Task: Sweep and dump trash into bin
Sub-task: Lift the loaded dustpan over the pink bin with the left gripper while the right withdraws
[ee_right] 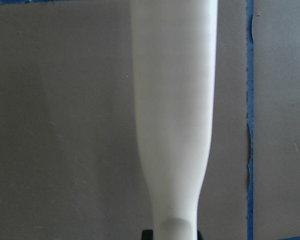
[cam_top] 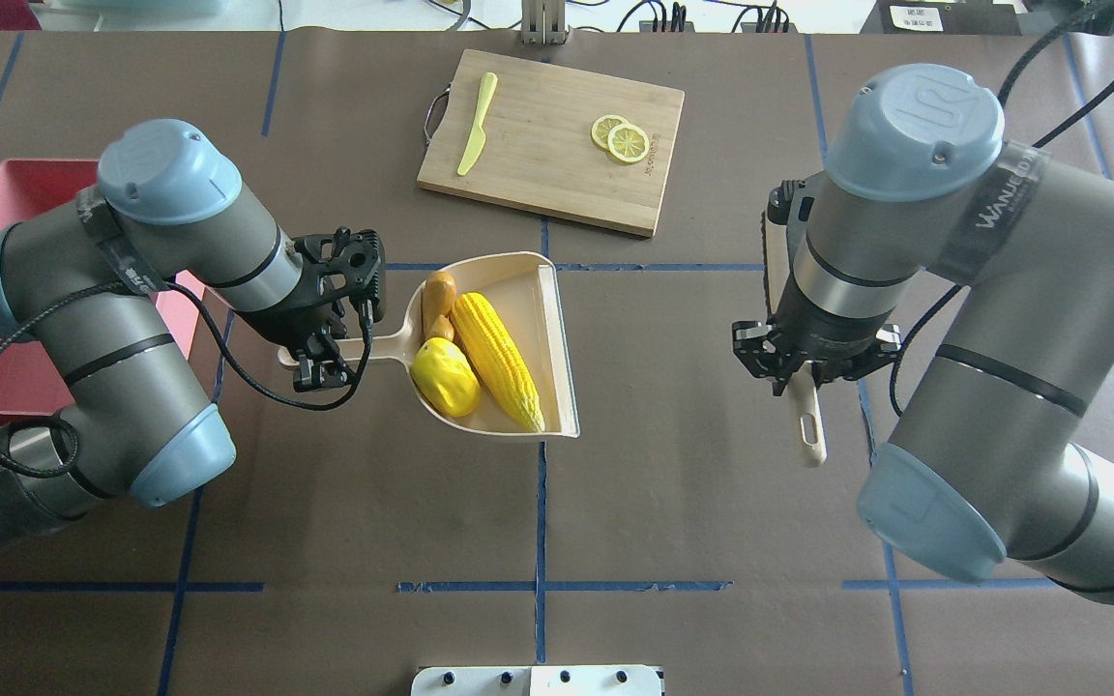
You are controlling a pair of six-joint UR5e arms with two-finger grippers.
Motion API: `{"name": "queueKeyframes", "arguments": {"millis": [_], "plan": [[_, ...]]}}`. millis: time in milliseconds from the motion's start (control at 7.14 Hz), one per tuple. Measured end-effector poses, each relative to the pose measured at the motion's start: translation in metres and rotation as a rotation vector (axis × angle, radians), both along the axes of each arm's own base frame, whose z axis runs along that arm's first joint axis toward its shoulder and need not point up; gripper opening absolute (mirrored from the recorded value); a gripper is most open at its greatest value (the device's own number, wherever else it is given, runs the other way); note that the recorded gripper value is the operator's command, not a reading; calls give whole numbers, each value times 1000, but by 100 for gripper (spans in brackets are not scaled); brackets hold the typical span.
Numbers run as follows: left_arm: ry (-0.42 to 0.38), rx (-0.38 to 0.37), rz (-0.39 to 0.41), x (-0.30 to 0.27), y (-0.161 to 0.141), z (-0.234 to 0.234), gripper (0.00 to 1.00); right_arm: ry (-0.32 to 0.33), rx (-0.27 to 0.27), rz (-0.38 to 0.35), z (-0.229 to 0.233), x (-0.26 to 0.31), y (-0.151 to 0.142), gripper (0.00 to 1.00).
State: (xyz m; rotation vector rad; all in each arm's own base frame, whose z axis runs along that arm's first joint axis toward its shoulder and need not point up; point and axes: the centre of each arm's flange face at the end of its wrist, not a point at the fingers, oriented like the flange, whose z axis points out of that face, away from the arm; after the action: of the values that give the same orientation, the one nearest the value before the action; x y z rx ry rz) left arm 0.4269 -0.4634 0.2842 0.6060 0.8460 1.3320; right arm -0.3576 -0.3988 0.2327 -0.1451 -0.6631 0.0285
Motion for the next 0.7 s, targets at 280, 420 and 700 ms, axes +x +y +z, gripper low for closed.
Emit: {"name": "queueKeyframes", "arguments": {"millis": [280,420,700], "plan": [[46,-7,-49,-51,-22,-13,0,24,24,-44,30,23,12,0],[84,-27,-67,-89,-32,-16,0,38,34,-63,43,32,11,0],[145,-45,-103,-157,-39,-17,0,60,48,-84,64,51,2,0]]}}
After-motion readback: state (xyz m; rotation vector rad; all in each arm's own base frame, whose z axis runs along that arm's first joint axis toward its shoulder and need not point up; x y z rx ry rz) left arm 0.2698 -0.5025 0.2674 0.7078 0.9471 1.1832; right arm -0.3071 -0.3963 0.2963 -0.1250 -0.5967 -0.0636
